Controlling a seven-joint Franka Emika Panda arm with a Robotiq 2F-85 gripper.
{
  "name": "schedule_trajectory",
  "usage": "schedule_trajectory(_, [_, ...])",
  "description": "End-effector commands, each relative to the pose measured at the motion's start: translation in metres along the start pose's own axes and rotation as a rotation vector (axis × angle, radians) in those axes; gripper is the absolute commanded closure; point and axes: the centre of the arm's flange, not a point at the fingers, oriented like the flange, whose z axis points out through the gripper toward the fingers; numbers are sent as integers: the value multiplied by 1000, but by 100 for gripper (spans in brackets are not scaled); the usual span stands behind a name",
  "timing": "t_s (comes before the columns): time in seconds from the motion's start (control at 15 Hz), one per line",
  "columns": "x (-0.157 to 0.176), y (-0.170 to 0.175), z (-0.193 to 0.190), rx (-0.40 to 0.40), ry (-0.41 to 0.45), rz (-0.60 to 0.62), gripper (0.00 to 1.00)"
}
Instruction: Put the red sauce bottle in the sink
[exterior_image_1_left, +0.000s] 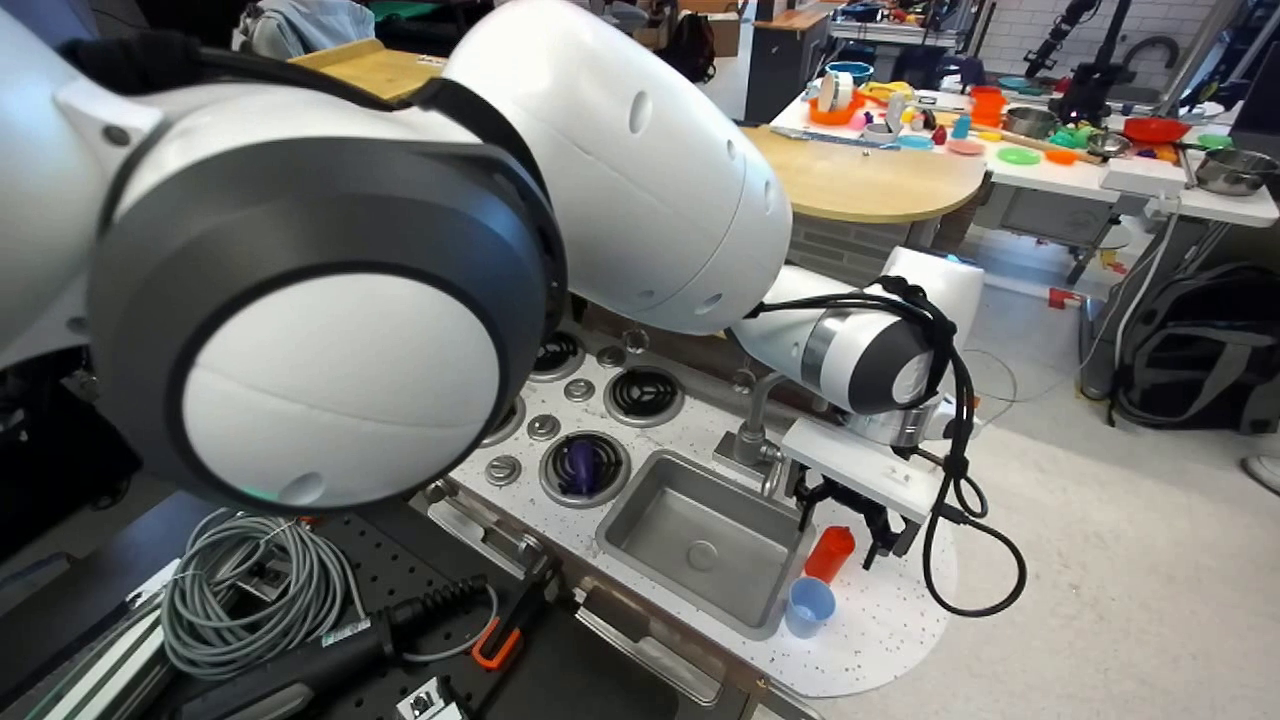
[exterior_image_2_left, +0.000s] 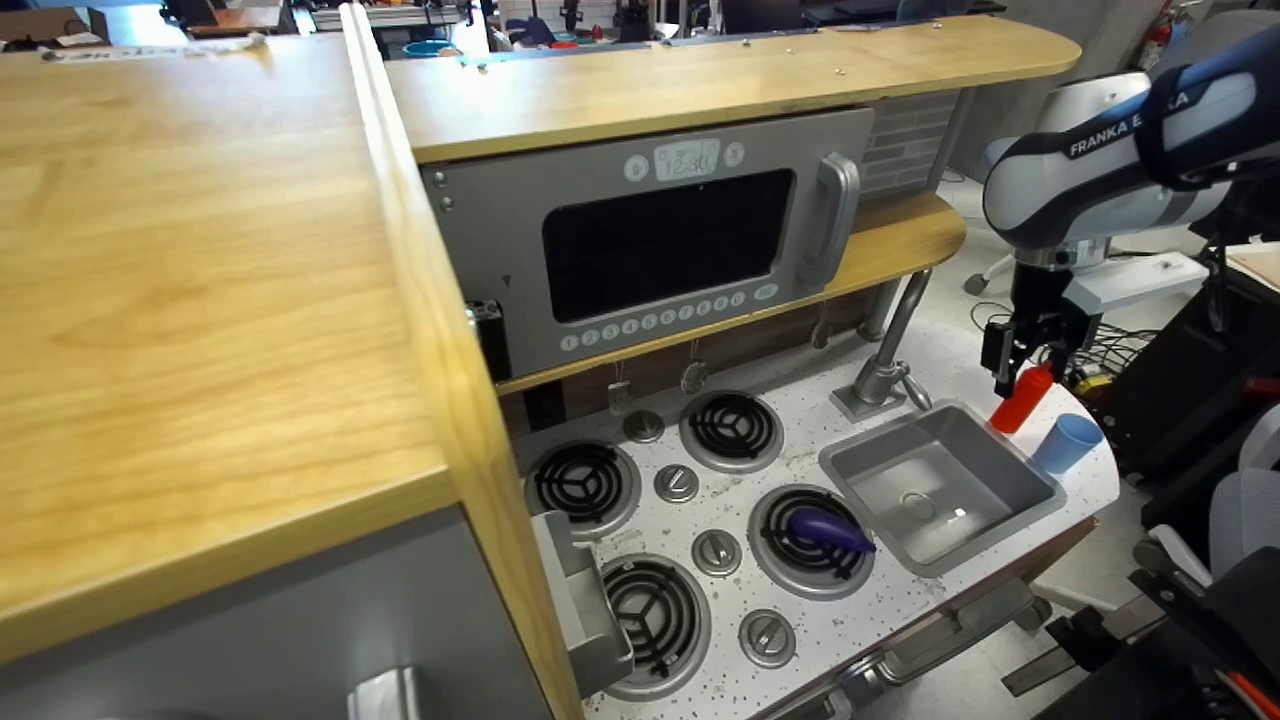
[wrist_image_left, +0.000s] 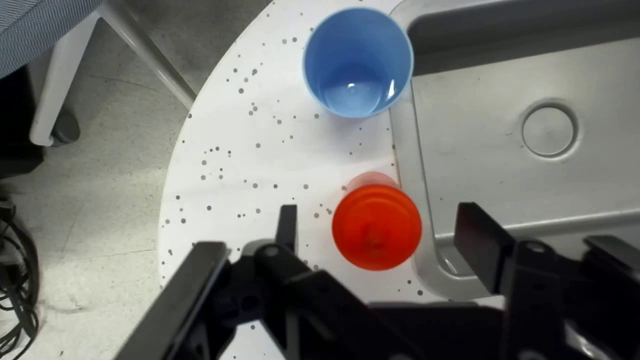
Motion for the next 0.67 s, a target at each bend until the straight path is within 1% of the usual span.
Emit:
schedule_trajectory(0.0, [20, 8, -3, 32, -5, 4, 50])
schedule_trajectory(0.2, [21, 9, -7, 33, -8, 6, 73])
schedule_trajectory(0.33, [21, 9, -11, 34, -7, 10, 86])
schedule_trajectory(0.6, [19, 8, -25, 47, -10, 18, 87])
